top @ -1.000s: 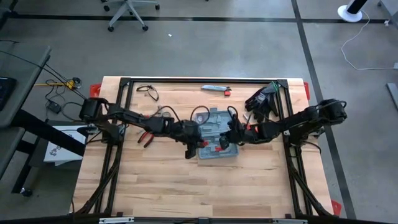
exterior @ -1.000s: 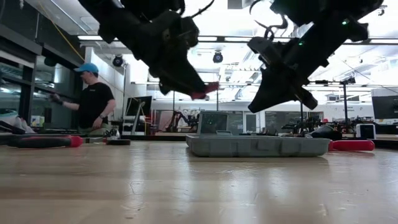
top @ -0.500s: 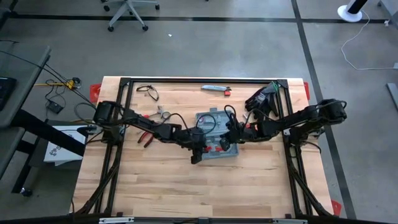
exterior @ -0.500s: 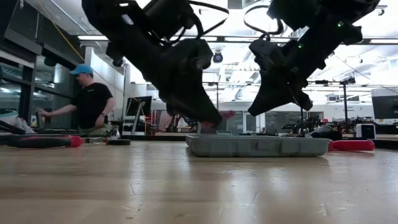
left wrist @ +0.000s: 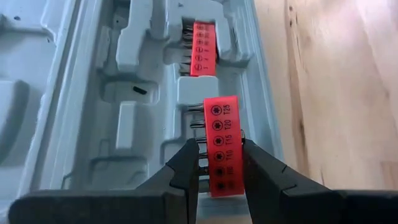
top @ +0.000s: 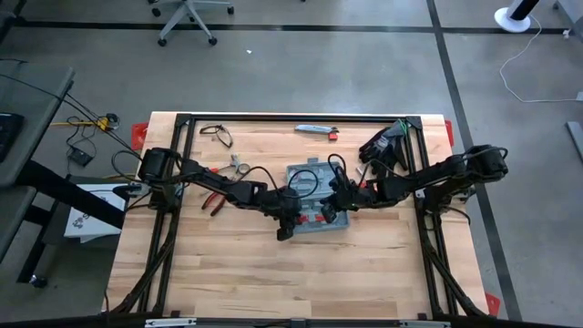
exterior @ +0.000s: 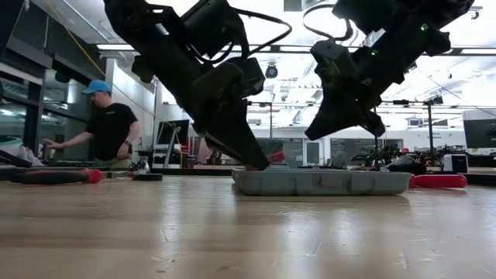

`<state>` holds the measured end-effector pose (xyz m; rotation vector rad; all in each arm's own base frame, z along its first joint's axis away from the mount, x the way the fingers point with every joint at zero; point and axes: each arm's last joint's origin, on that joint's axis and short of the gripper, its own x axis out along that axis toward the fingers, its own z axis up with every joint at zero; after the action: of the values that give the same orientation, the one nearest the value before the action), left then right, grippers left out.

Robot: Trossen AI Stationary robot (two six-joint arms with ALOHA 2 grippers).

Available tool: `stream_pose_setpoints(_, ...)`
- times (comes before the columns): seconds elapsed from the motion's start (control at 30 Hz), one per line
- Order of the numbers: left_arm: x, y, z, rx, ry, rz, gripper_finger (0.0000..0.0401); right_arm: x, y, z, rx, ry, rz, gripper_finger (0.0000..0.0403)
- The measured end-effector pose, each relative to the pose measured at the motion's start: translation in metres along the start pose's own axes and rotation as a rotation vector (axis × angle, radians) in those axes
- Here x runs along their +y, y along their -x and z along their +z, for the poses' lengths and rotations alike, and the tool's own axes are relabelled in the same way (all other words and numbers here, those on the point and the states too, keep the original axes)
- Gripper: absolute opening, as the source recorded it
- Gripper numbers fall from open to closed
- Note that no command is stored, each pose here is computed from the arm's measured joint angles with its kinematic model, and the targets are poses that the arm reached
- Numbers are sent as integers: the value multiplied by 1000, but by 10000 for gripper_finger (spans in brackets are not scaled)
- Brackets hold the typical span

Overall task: Prefit tool cases
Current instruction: Put the orange terminal block into the gray prefit tool case

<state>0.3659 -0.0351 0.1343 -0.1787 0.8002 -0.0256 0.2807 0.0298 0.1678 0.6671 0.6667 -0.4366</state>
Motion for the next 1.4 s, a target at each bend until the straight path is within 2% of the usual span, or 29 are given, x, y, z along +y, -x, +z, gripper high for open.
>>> stream_pose_setpoints(0.37, 11, 0, 2, -1, -34, 20, 81, 2, 0, 2, -16, -6, 21, 0)
stream_pose_setpoints(0.73, 10, -7, -5, 43, -34, -29, 81, 2, 0, 2, -15, -7, 23, 0)
stream_pose_setpoints(0.9, 11, -7, -8, 70, -38, -39, 81, 5, -1, 2, 17, 3, 87, 0)
stream_pose_setpoints(1.23, 10, -7, -10, 97, -65, -51, 81, 13, -32, -8, 60, -49, 232, 0)
stream_pose_setpoints(1.4, 10, -6, -10, 103, -64, -50, 81, 15, -47, -12, 85, -50, 231, 0)
